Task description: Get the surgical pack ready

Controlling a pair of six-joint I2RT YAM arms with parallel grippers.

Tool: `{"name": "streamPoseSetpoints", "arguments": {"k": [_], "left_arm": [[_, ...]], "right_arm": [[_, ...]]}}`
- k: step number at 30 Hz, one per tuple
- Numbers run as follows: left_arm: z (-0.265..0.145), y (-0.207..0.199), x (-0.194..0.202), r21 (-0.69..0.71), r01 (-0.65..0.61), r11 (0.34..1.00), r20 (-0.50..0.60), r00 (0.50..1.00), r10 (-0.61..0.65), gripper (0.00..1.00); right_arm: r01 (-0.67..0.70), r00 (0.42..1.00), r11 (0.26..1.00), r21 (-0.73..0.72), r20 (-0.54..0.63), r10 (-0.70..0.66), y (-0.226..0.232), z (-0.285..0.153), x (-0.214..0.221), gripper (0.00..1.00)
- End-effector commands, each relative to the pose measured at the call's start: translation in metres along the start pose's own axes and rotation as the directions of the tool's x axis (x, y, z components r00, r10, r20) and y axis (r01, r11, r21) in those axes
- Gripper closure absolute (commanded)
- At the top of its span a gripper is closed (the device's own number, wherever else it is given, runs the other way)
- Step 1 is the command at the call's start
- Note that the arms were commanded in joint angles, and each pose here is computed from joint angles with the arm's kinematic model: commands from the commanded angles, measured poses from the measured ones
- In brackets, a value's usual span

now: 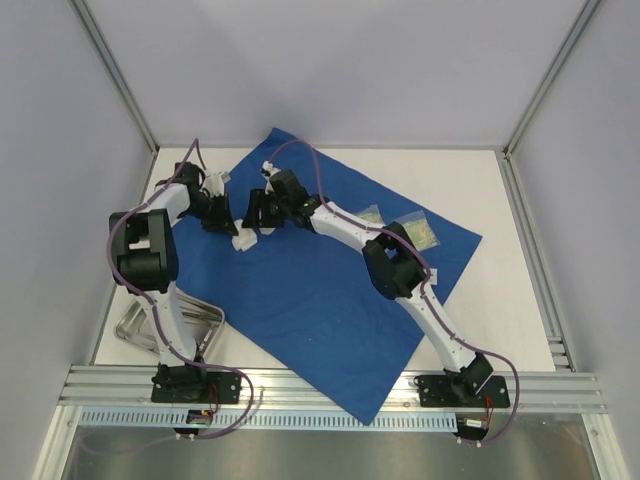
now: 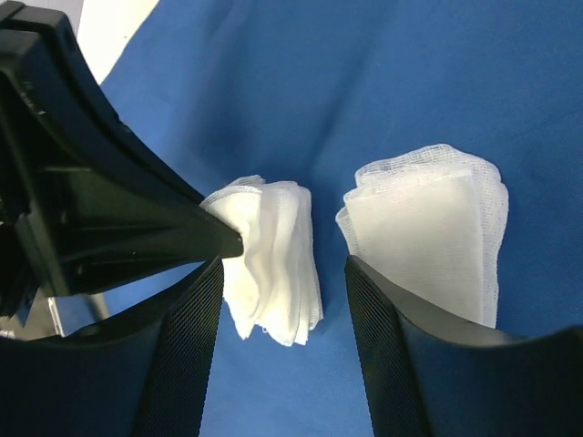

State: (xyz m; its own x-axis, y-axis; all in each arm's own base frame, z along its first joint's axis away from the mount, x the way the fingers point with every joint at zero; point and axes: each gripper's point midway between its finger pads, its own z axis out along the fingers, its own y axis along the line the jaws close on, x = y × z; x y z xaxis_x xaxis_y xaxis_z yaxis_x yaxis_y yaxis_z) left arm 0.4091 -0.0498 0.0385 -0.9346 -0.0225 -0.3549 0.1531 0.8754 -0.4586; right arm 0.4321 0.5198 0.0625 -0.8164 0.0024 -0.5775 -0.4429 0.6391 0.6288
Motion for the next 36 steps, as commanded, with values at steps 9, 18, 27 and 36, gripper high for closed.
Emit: {"name": "streamPoseSetpoints", "arguments": {"k": [9,18,27,36], "left_arm": [[0.005,-0.007,-0.008,-0.009,-0.048,0.999,-0.002,0.999,0.048,0.92],[0.006,0.0,-0.004,-0.048,-0.044,0.998,-0.013,0.999,0.044,0.9],[0.008,0.001,-0.002,-0.05,-0.045,0.998,-0.021,0.999,0.044,0.88],[-0.001,0.0,-0.006,-0.076,-0.059,0.995,-0.005,0.998,0.059,0.77]], "right_arm": [[-0.022,1.0,0.999,0.046,0.005,0.021,-0.005,0.012,0.005,0.51],[-0.041,0.995,0.998,0.038,-0.091,0.044,-0.005,0.021,0.038,0.57],[-0.061,0.991,0.996,-0.067,-0.123,0.052,0.022,0.025,0.046,0.66],[-0.086,0.991,0.992,-0.089,-0.106,0.076,0.029,0.018,0.035,0.93]]}}
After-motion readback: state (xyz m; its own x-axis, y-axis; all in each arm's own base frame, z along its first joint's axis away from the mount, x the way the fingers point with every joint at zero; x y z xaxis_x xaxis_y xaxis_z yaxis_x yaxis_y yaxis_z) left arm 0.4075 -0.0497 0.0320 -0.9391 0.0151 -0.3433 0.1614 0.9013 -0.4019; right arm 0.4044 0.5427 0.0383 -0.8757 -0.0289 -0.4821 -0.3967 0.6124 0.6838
